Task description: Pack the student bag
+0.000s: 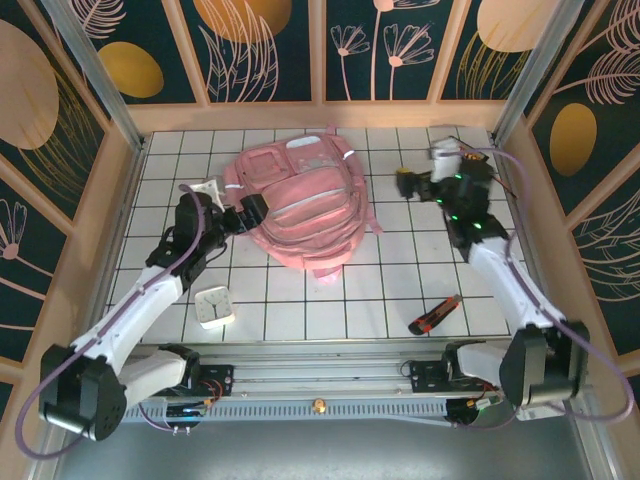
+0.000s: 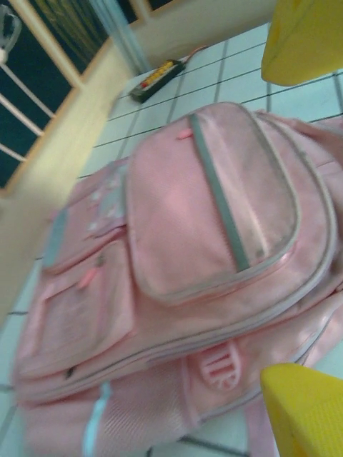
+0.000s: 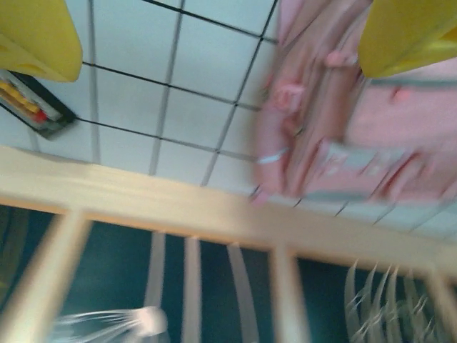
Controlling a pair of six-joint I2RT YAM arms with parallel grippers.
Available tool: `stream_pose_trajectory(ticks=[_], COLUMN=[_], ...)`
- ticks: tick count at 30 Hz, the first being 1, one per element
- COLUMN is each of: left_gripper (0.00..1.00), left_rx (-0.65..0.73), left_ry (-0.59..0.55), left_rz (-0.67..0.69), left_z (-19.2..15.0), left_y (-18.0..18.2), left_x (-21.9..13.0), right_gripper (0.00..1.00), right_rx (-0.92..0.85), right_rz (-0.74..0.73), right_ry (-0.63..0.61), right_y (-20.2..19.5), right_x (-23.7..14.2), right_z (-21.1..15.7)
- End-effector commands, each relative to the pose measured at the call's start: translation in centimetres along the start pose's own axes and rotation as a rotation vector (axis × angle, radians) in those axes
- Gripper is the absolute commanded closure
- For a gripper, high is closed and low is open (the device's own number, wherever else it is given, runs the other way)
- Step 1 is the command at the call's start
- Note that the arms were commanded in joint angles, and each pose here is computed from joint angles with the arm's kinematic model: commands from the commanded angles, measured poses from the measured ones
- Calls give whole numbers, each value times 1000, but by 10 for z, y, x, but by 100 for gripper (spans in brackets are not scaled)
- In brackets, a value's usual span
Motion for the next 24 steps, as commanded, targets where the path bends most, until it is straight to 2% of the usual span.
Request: stream_pose_trajectory(ticks=[1, 4, 7, 12, 16, 20, 24], left_gripper=[1, 1, 2, 1, 1, 1, 1], left_rx=[63, 75, 81, 120, 161, 181, 214], left_ry=[-189, -298, -367, -388, -420, -507, -594], left_rz=[107, 186, 219, 312, 366, 435, 479], left_z=[20, 24, 22, 14, 13, 28, 45], left_y=[21, 41, 56, 79, 92, 102, 115], left_x=[-18, -37, -50, -54, -54, -61, -63], right_gripper=[1, 1, 1, 2, 2, 2, 1], right_rx=[254, 288, 278, 348, 369, 329, 235], right_rz=[-64, -202, -258, -302, -268, -234, -206], right_ry=[-35, -32, -37, -13, -42, -86, -108], right_y=[-35, -58, -67, -84, -81, -72, -47], right_x=[-23, -41, -48, -37, -20, -10, -11], right_z=[-25, -46, -63, -108, -135, -152, -163])
Point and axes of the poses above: each hand's point on the last joint's axis, 136 mm out from that joint toward the fingers, its own x axis out along the fingers, its own y axis along the line the jaws close on, z = x × y, the point moved 3 cm from there along -x, back along the fingers, and after that the axes turned 9 degrees about -x, right-handed, at the moved point
